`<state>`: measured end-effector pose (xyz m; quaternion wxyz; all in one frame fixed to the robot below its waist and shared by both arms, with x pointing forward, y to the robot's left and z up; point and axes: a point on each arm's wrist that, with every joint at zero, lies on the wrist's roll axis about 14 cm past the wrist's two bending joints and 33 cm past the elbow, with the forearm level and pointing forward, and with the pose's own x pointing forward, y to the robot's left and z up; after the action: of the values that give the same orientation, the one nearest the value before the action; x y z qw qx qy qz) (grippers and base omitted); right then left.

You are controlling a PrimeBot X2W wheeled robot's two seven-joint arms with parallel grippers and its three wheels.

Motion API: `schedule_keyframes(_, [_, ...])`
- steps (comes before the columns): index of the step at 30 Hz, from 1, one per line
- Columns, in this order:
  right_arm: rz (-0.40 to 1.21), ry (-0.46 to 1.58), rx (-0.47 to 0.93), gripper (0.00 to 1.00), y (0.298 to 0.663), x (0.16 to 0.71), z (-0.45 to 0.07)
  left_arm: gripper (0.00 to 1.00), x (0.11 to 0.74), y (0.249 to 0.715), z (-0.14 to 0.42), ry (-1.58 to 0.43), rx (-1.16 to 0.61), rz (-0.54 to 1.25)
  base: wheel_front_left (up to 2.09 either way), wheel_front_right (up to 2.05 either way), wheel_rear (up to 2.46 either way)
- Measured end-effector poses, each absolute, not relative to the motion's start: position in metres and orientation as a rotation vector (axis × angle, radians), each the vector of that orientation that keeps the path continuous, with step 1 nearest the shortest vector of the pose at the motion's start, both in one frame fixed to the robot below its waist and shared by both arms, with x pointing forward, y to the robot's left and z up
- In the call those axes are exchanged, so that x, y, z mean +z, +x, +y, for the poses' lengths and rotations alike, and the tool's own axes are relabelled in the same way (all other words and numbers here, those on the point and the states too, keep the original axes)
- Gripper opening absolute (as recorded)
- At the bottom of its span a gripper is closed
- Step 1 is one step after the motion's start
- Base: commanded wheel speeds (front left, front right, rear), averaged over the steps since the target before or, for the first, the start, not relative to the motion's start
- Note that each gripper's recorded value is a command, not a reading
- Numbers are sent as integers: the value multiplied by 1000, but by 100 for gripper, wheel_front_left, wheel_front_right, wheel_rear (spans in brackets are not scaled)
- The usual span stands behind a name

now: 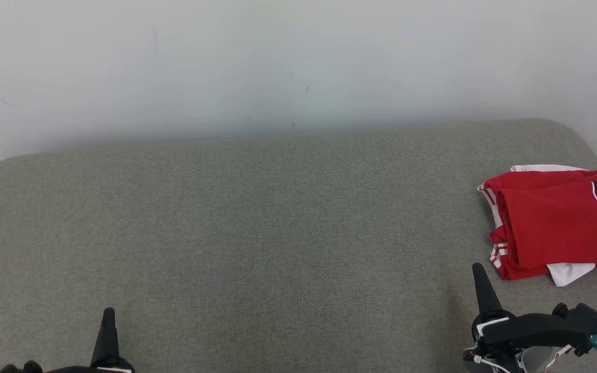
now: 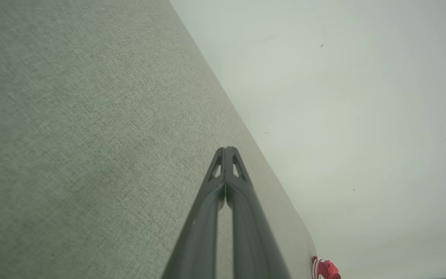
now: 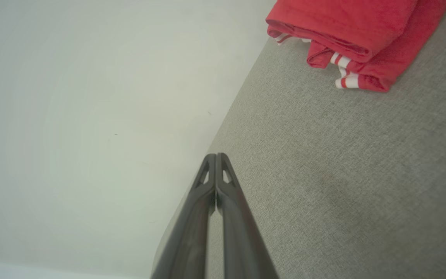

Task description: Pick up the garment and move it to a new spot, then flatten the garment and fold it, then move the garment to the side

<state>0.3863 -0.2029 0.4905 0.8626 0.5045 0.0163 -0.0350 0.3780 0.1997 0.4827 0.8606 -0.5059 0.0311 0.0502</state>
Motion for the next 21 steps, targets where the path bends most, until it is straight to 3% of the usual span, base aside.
schedule_keyframes(21, [23,1266,-56,0,388,496,-203,0,489,382,198,-1267,73,55,0,0,0])
